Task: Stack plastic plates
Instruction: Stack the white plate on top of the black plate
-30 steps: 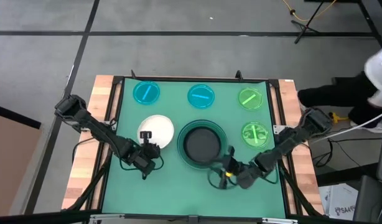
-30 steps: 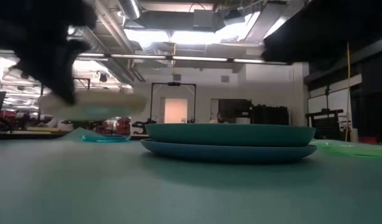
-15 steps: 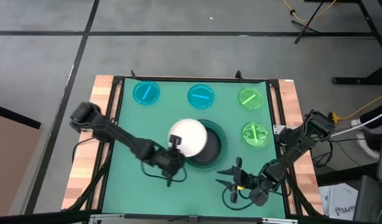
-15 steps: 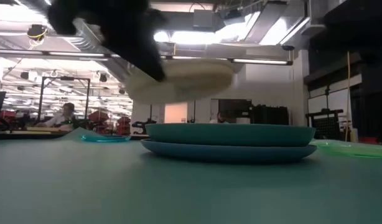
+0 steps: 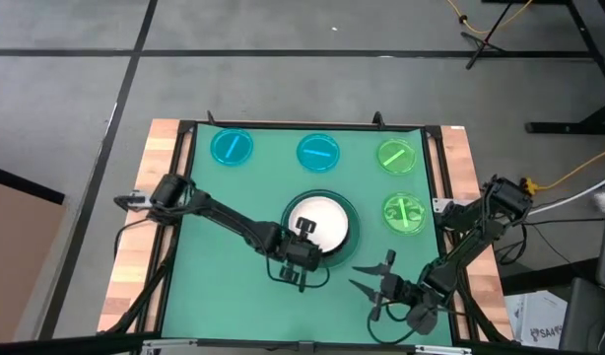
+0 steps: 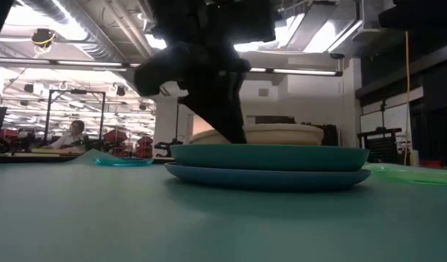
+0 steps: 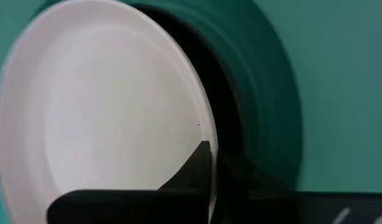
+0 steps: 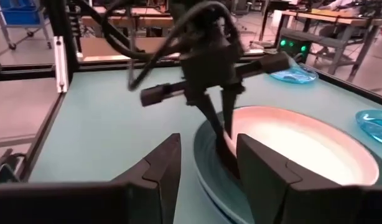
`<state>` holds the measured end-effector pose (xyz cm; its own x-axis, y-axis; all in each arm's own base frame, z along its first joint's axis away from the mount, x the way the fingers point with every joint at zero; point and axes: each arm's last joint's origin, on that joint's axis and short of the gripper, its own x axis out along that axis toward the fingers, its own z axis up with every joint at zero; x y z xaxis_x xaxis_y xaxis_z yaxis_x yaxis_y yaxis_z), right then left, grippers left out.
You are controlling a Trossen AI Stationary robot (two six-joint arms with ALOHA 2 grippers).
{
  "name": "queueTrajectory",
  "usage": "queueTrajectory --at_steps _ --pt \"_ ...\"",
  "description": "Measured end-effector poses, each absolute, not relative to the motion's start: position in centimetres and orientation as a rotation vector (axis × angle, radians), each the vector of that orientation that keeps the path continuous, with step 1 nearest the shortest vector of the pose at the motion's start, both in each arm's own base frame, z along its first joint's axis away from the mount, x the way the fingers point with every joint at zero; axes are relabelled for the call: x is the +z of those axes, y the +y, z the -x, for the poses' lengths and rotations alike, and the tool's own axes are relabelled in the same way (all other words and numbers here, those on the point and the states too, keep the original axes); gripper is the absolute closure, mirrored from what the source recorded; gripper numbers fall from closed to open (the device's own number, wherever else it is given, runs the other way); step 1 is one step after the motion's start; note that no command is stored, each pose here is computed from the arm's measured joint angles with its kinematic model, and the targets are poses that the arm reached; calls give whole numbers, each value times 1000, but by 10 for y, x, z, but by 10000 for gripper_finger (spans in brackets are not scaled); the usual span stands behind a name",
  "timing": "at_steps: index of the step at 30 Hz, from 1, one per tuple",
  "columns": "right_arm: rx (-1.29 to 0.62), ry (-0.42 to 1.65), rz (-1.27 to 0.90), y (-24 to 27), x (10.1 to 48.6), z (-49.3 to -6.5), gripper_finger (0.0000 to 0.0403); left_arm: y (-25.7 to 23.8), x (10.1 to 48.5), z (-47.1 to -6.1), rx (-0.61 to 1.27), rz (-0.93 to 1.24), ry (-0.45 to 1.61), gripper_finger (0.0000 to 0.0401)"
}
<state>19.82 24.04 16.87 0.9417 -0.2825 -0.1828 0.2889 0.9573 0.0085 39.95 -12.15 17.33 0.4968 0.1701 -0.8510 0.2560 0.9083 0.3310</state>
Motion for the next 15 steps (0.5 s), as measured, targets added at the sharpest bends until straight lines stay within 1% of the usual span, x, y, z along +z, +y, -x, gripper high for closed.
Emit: queueTrajectory --at_steps 11,15 --pt "-309 199 -17 241 153 -202 256 -120 170 -402 -46 -449 1059 393" --pt "-310 199 -18 241 152 -202 256 -121 170 -401 -53 -448 1058 374"
